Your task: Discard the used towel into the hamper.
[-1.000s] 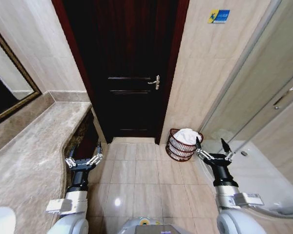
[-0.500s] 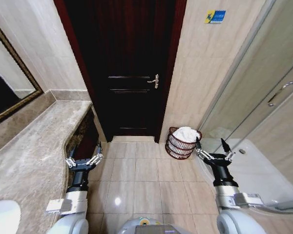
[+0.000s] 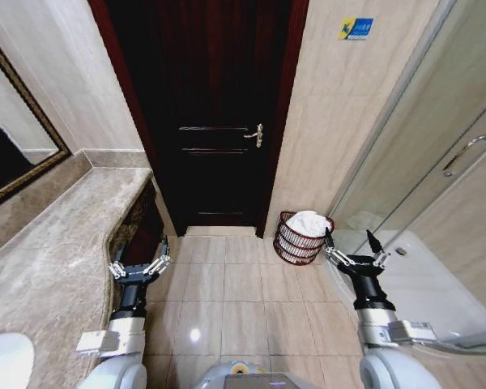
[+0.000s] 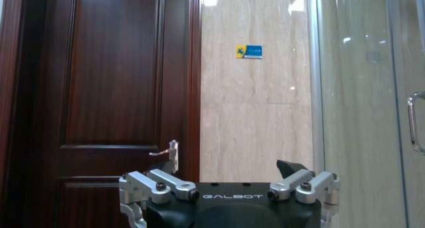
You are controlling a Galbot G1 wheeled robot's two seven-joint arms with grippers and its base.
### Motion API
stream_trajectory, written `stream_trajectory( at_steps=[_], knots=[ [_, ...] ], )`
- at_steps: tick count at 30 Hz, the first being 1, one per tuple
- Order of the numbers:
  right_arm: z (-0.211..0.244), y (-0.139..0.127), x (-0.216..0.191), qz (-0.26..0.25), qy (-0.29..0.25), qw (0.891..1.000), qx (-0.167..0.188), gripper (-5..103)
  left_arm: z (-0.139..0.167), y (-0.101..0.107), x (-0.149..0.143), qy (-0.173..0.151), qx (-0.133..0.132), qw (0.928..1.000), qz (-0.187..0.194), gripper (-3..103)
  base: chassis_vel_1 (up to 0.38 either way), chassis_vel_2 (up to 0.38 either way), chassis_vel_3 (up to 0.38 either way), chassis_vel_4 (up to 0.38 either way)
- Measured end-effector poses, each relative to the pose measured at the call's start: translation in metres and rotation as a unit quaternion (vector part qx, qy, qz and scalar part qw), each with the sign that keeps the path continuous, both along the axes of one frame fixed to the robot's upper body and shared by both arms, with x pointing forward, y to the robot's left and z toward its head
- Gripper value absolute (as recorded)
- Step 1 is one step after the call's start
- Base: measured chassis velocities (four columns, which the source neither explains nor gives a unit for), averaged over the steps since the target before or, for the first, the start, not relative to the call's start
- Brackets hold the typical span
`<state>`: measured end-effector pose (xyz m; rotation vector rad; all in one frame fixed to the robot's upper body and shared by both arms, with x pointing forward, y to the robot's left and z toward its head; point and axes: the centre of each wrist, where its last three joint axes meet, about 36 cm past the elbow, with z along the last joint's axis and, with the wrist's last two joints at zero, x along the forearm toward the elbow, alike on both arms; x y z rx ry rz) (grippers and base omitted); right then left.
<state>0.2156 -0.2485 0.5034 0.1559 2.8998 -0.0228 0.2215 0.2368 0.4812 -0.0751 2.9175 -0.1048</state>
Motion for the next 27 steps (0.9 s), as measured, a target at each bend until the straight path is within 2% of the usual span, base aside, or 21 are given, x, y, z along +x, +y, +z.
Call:
stream_trajectory(
  at_steps=[27],
  knots=[
    [0.0,0.0,0.0,0.0,0.0,1.0,0.0,100,0.0,0.0,0.0,0.0,0.0,1.0,0.0,100,0.0,0.0,0.0,0.0]
  ],
)
